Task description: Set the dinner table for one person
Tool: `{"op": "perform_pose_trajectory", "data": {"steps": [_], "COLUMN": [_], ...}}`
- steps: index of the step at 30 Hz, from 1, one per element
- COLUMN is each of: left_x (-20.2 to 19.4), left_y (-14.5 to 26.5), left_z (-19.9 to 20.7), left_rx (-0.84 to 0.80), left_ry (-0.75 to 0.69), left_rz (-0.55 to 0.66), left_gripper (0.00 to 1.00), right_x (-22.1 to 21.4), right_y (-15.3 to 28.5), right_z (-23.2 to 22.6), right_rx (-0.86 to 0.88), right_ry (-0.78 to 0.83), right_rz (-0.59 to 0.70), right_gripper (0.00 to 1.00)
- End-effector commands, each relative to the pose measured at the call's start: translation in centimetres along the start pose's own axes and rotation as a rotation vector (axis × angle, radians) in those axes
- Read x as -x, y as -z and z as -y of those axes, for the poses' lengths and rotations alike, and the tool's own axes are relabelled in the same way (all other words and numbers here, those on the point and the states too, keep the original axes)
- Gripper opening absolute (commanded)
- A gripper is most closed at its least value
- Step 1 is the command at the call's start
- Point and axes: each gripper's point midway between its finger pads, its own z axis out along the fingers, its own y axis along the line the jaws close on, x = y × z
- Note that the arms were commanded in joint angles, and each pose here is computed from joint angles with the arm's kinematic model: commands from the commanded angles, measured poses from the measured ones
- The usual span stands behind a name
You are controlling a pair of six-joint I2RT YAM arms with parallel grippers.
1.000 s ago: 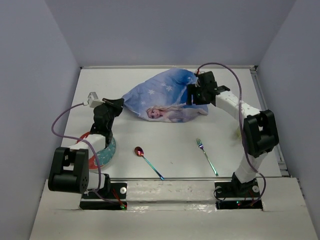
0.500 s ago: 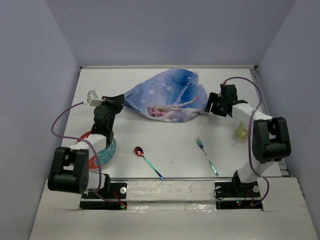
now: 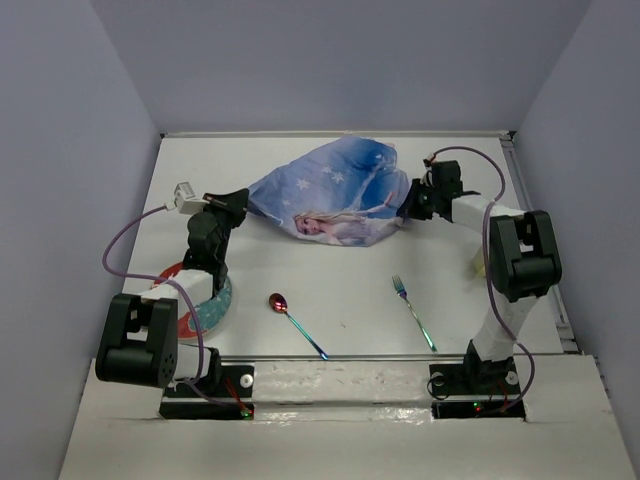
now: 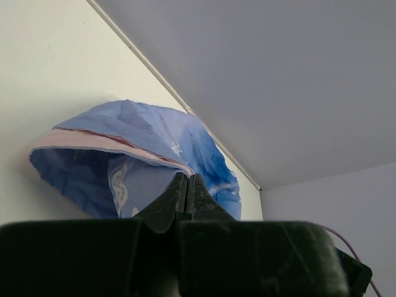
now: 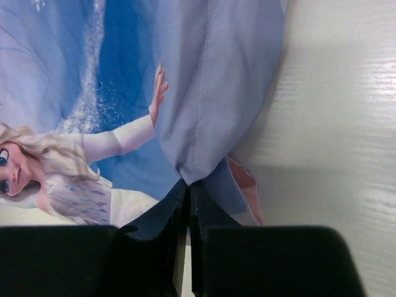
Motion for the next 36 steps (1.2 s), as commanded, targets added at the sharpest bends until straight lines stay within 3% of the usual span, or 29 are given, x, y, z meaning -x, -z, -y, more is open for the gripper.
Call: {"op": "perform_pose_trajectory", "data": {"steps": [1,7,10,12,13,14,15,17,22,26,31,36], "left_x": [1.9,1.7,1.6,1.4,1.2,1.0,0.8,0.3,-0.2,-0.2,-0.1,-0.4], "left_y": [0.5,0.6,0.7,0.7,0.7,0.7,0.8,1.1,2.5,3.2,4.3,4.7], "left_z": [2.8,3.1,3.0,2.9,2.9,2.8,2.8,2.4,1.3,1.2,1.2,0.5], "left_rx": [-0.094,-0.104,-0.104,-0.101,-0.102,-0.100,-0.103,-0.096,-0.075,-0.080,-0.088,-0.074], "left_ry": [0.012,0.028,0.028,0.026,0.030,0.032,0.030,0.029,0.024,0.031,0.029,0.020], "left_rz": [0.074,0.073,0.071,0.066,0.063,0.057,0.049,0.036,0.032,0.031,0.035,0.037], "left_gripper": [0.00,0.00,0.00,0.00,0.00,0.00,0.00,0.00,0.00,0.00,0.00,0.00], "right_x": [4.3,6.1,6.0,5.6,5.6,6.0,5.6,5.9,4.8,2.7,-5.8,-11.5], "right_y": [3.7,11.4,12.9,12.1,11.5,11.2,9.8,9.0,10.0,12.2,13.6,13.6], "right_z": [-3.0,-5.7,-5.5,-4.2,-3.3,-3.0,-2.1,-2.0,-2.2,-3.0,-0.3,2.1], "right_rx": [0.051,0.021,-0.022,-0.076,-0.120,-0.135,-0.162,-0.163,-0.146,-0.092,-0.109,-0.160], "right_ry": [0.045,0.094,0.108,0.117,0.113,0.120,0.108,0.106,0.079,0.008,-0.077,-0.173], "right_rz": [0.166,0.251,0.240,0.209,0.206,0.201,0.171,0.161,0.172,0.207,0.113,0.023], "right_gripper": [0.00,0.00,0.01,0.18,0.46,0.60,0.79,0.87,0.88,0.80,0.69,0.64]}}
